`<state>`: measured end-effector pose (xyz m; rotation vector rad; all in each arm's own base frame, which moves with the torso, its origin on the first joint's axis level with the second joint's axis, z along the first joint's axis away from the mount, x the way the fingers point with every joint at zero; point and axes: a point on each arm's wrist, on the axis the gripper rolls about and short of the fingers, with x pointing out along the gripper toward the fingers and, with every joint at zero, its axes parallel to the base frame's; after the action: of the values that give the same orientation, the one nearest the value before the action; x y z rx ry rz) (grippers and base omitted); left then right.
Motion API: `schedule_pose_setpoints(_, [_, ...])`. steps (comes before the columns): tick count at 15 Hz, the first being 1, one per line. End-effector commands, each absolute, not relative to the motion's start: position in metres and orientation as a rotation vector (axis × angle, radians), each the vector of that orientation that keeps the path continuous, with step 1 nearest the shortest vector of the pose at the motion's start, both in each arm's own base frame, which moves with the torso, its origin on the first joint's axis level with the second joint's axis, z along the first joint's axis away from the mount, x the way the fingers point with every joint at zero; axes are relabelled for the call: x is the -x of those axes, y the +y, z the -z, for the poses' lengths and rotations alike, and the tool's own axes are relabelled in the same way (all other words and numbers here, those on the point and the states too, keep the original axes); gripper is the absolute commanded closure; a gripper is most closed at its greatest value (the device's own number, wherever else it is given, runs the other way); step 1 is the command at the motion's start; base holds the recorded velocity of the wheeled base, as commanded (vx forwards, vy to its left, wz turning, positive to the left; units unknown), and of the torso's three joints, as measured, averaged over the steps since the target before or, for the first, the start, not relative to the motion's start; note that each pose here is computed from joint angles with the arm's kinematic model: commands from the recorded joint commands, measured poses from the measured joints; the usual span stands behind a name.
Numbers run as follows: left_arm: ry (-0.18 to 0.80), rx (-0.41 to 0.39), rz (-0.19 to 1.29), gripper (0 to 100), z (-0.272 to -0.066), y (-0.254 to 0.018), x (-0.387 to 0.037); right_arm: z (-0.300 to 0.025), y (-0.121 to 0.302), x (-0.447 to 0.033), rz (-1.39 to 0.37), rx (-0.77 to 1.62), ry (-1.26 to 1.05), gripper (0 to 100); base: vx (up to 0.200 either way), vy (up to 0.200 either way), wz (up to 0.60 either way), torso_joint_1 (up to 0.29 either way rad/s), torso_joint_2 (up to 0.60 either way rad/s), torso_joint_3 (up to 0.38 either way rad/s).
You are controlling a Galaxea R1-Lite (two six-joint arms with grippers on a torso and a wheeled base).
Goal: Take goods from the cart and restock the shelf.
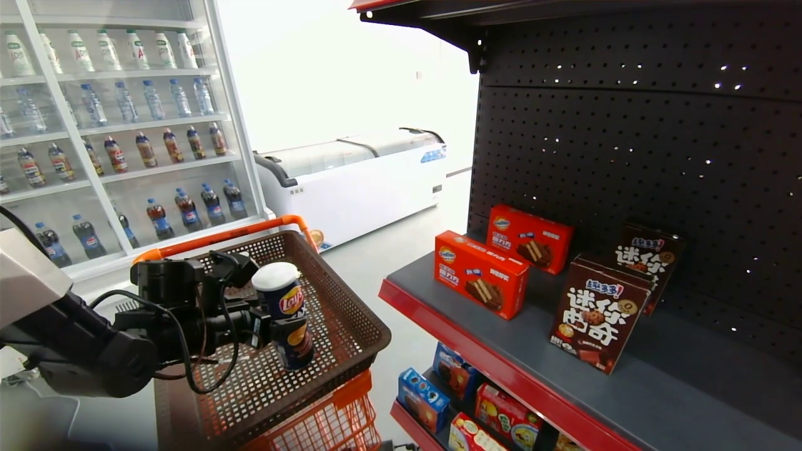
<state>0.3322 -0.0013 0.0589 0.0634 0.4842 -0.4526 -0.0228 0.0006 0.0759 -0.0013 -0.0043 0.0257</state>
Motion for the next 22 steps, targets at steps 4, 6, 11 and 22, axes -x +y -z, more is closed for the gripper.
schedule_pose_setpoints(4, [0.499,-0.066,0.474,0,-0.044,-0.008,-0.347,-0.076,0.001,0.023,-0.026,0.002,-0.005,0,0.0,0.0,0.0,0.0,0.0,0.0])
schedule_pose_setpoints(6, [0.487,-0.07,0.48,100,-0.039,-0.011,-0.351,-0.076,0.001,0.023,-0.026,0.002,-0.005,0,0.0,0.0,0.0,0.0,0.0,0.0])
schedule_pose_setpoints(11, [0.484,-0.119,0.321,100,-0.045,-0.012,-0.358,-0.076,0.001,0.023,-0.026,0.002,-0.005,0,0.0,0.0,0.0,0.0,0.0,0.0])
schedule_pose_setpoints(22, [0.391,-0.068,0.263,100,-0.18,-0.02,-0.272,-0.076,0.001,0.023,-0.026,0.002,-0.005,0,0.0,0.0,0.0,0.0,0.0,0.0])
